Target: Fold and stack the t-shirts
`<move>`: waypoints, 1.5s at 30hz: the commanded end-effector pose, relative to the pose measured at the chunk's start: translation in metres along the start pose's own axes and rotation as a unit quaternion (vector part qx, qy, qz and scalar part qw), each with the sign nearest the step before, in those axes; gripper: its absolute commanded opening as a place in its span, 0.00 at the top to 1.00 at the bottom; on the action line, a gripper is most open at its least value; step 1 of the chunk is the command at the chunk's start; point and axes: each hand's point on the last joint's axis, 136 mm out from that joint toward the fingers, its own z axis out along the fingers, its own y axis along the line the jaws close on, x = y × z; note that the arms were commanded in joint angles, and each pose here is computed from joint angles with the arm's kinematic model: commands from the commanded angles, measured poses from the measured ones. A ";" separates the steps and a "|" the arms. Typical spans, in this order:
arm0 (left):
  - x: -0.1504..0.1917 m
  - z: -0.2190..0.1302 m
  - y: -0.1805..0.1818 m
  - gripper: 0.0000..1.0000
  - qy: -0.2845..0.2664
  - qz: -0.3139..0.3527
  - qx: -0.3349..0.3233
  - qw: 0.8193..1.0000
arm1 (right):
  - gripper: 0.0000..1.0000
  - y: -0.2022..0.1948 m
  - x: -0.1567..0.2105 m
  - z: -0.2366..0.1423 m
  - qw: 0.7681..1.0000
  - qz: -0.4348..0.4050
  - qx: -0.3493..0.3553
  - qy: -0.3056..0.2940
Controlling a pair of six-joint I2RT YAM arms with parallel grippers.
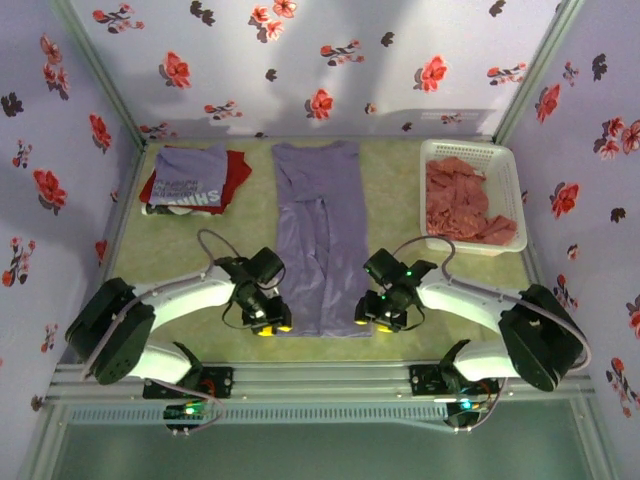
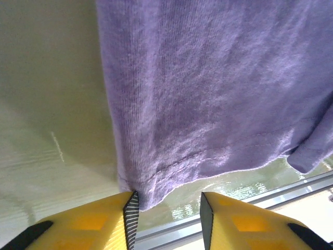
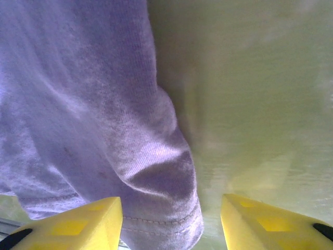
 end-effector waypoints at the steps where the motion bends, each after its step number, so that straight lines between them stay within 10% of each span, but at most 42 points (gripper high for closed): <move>1: 0.004 0.009 -0.001 0.65 0.015 -0.006 0.002 1.000 | 0.48 0.001 0.004 0.005 1.000 0.004 -0.003 0.015; 15: 0.003 0.019 -0.016 1.00 0.007 0.005 0.018 1.000 | 0.99 -0.002 0.012 0.008 0.999 0.001 0.022 0.030; 34: 0.041 -0.018 -0.001 1.00 -0.001 -0.053 0.008 0.999 | 1.00 0.013 0.029 -0.021 1.000 -0.008 0.023 -0.007; 45: -0.074 -0.084 -0.045 1.00 -0.071 -0.013 -0.003 0.997 | 1.00 0.052 -0.066 -0.076 0.992 0.017 -0.044 -0.114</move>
